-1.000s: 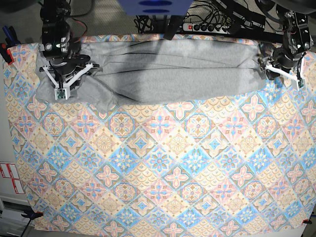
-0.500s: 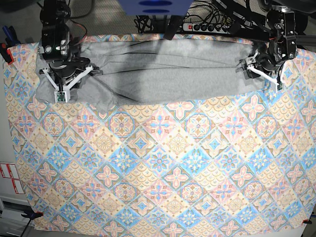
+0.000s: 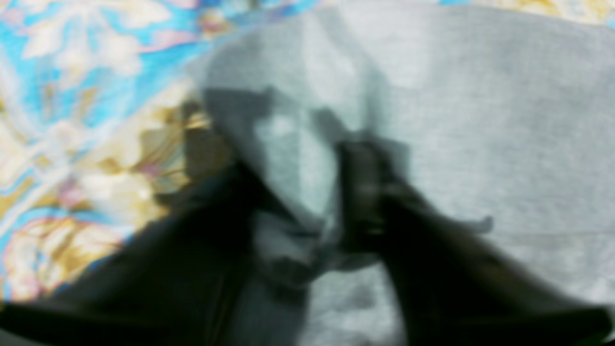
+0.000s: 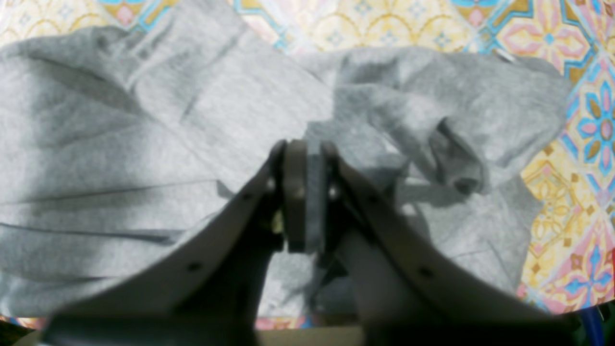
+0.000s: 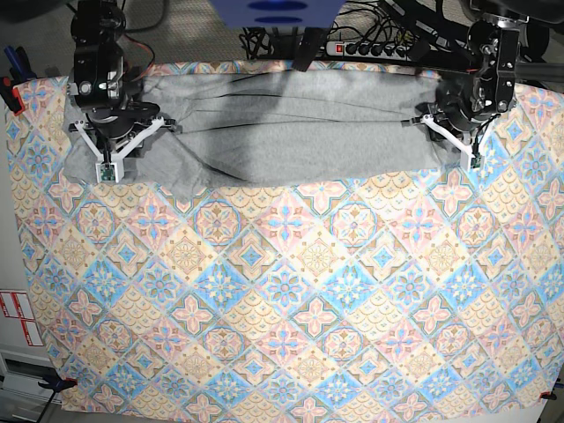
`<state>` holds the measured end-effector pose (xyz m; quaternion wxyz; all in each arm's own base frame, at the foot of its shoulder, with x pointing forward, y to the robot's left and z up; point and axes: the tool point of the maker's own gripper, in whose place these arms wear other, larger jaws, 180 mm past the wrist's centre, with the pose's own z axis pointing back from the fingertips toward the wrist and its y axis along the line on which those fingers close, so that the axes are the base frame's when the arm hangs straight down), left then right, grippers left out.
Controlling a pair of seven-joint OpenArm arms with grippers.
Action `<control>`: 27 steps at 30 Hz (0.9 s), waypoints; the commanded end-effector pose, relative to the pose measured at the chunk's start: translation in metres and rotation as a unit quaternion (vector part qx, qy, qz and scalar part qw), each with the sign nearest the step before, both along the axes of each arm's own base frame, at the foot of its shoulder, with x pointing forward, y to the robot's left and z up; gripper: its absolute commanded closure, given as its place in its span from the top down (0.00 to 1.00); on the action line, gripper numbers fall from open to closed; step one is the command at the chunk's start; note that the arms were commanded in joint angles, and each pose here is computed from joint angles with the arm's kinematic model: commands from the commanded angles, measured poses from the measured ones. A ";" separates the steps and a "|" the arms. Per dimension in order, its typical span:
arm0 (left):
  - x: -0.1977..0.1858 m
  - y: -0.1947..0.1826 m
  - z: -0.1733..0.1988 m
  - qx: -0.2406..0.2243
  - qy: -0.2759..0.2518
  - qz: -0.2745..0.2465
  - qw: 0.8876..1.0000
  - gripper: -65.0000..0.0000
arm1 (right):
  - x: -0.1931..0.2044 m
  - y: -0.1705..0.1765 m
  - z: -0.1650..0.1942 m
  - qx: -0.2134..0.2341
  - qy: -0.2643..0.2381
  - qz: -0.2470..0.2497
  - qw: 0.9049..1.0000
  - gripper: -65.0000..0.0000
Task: Fold the T-shirt properly
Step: 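Fold the shirt side with the left gripper toward the right gripper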
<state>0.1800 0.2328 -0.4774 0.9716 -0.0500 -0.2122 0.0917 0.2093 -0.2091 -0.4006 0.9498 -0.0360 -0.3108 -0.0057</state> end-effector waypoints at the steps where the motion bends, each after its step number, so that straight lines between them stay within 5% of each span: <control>1: -0.003 -0.008 -0.002 -0.011 0.006 -0.003 1.000 0.09 | 0.008 -0.003 0.010 -0.006 -0.021 0.002 1.000 0.08; 2: 0.002 -0.006 0.000 -0.007 -0.006 -0.001 1.000 0.00 | 0.008 -0.003 0.010 -0.006 -0.021 0.002 1.000 0.08; 14: 0.032 0.081 0.029 0.038 -0.068 0.116 0.990 0.00 | 0.007 -0.001 0.010 -0.005 -0.021 0.004 1.000 0.08; 20: 0.049 0.140 0.055 0.073 -0.119 0.180 0.974 0.00 | 0.007 -0.003 0.010 -0.006 -0.022 0.002 1.000 0.08; 27: 0.073 0.145 0.100 0.102 -0.176 0.144 0.968 0.00 | 0.008 -0.003 0.011 -0.006 -0.024 0.002 1.000 0.08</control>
